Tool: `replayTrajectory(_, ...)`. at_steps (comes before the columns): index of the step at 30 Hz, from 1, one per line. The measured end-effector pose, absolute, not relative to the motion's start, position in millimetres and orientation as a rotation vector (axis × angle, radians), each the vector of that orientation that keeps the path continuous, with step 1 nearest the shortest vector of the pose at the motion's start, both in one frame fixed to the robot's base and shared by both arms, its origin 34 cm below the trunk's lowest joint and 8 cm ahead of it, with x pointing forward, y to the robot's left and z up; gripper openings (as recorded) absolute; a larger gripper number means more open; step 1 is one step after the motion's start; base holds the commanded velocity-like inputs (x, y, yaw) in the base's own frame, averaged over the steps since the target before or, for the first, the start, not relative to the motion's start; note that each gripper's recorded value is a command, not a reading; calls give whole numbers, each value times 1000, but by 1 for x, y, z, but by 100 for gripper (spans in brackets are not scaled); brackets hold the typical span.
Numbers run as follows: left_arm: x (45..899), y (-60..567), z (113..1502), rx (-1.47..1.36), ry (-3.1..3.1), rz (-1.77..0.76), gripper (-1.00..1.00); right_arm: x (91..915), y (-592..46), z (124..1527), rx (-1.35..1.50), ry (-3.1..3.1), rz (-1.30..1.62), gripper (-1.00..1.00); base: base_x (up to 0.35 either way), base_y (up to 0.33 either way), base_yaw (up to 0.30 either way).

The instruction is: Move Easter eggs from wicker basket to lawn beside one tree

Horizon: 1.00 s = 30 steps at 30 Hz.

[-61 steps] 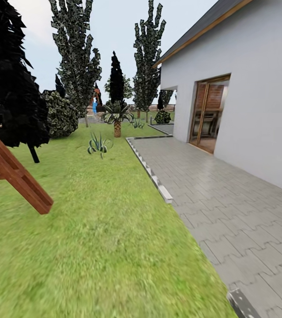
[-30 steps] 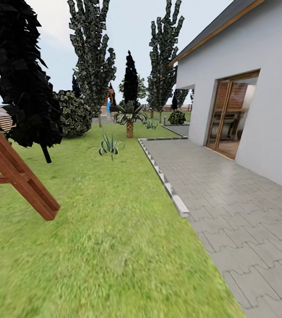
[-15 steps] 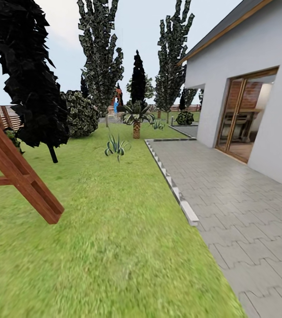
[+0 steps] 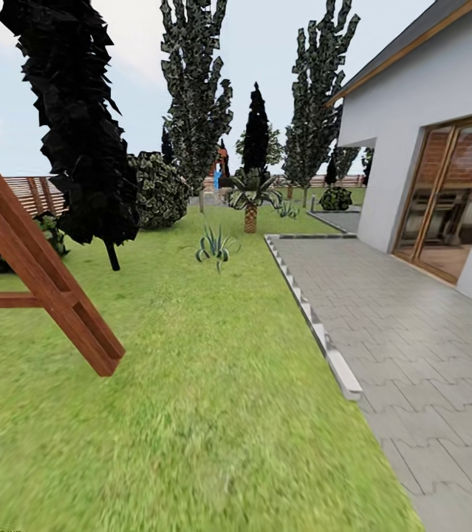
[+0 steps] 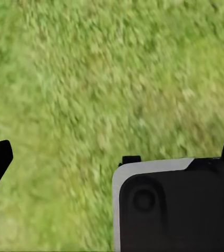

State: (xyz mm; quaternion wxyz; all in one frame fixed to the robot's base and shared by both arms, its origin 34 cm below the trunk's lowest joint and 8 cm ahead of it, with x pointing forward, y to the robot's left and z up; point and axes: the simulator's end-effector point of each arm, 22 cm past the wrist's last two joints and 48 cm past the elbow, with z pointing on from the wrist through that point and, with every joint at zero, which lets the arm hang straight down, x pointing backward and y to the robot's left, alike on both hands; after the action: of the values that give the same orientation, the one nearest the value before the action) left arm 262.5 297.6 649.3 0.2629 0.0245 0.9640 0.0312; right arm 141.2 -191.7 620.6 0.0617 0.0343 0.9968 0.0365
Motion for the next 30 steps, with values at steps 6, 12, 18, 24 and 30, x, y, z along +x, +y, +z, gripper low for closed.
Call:
replayTrajectory(6, 262, 297, 649, 64, 2607, 84, 100, 141, -192, 621, 106, 3014, 110, 100, 336, 0, 153)
replayTrajectory(12, 262, 297, 649, 64, 2607, 84, 100, 141, -192, 621, 107, 3014, 109, 100, 336, 0, 29)
replayTrajectory(18, 261, 297, 649, 65, 2609, 84, 100, 141, -192, 621, 107, 3014, 110, 100, 336, 0, 6)
replayTrajectory(24, 261, 297, 649, 68, 2609, 83, 100, 141, -192, 621, 107, 3014, 110, 100, 336, 0, 1)
replayTrajectory(30, 260, 297, 649, 69, 2609, 83, 100, 141, -192, 621, 106, 3013, 110, 100, 336, 0, 70)
